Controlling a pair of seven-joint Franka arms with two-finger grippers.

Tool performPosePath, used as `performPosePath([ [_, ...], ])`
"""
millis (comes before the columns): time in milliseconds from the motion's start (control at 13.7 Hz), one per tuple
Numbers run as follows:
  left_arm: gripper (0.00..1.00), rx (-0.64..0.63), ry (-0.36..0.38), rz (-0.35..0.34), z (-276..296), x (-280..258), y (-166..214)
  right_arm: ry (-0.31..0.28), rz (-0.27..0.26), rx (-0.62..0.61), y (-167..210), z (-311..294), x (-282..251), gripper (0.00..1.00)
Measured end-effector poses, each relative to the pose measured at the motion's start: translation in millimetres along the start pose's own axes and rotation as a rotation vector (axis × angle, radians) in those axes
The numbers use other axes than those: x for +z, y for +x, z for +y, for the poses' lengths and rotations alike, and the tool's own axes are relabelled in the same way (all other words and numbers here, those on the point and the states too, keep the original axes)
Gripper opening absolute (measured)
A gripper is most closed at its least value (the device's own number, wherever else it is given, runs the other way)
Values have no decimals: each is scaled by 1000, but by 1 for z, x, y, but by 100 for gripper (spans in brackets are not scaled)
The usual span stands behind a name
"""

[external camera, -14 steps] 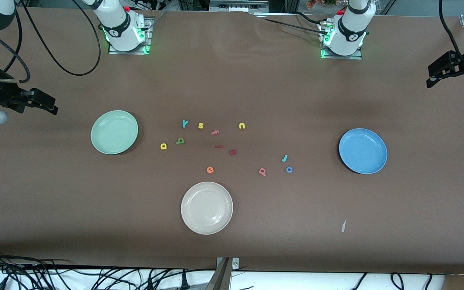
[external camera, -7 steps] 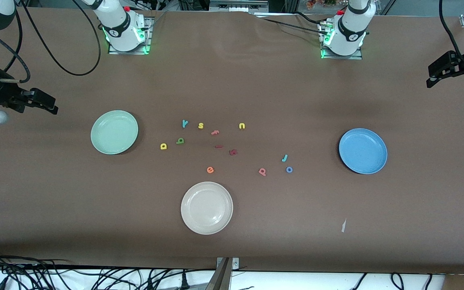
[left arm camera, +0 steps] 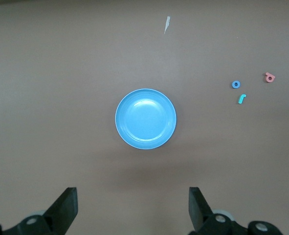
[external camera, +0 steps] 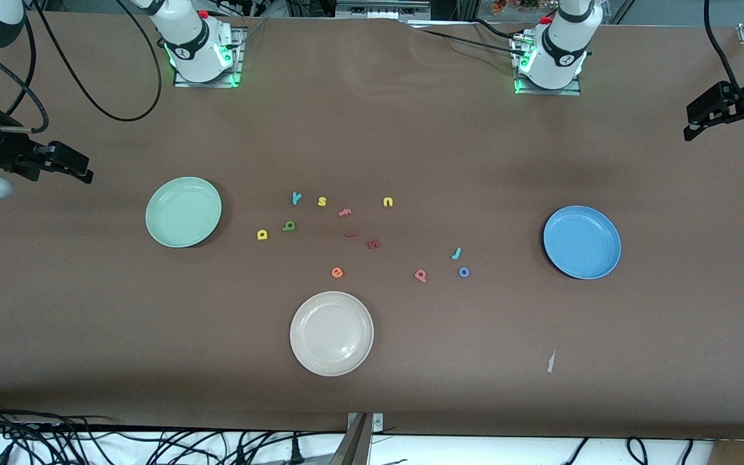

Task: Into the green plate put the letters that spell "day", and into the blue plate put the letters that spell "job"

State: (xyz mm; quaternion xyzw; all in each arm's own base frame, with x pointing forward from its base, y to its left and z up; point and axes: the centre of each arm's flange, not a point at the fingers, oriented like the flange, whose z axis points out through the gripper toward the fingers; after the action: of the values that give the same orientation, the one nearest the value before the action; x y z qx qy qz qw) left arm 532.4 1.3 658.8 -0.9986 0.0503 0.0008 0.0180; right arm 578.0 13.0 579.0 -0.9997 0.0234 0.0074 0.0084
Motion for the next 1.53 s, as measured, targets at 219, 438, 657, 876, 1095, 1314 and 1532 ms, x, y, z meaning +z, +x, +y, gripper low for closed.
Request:
performPosePath([
  [219,100,0,0,0,0,0,0,0,0,0,0,0,0,100],
  [438,100,0,0,0,0,0,0,0,-1,5,0,0,0,100],
  [657,100,0,0,0,0,0,0,14,-12,6,2,-3,6,100],
  [876,100,0,0,0,0,0,0,11,-59,-9,9,-12,29,100],
  [1095,100,13,-1,0,7,0,1,4,-119,-69,16,-50,65,100],
  [1314,100,36,-1,1,19,0,2,-12,-168,-138,25,-100,117,100],
  [1532,100,68,-2,-13,36,7,8,-15,-130,-167,40,-132,178,100],
])
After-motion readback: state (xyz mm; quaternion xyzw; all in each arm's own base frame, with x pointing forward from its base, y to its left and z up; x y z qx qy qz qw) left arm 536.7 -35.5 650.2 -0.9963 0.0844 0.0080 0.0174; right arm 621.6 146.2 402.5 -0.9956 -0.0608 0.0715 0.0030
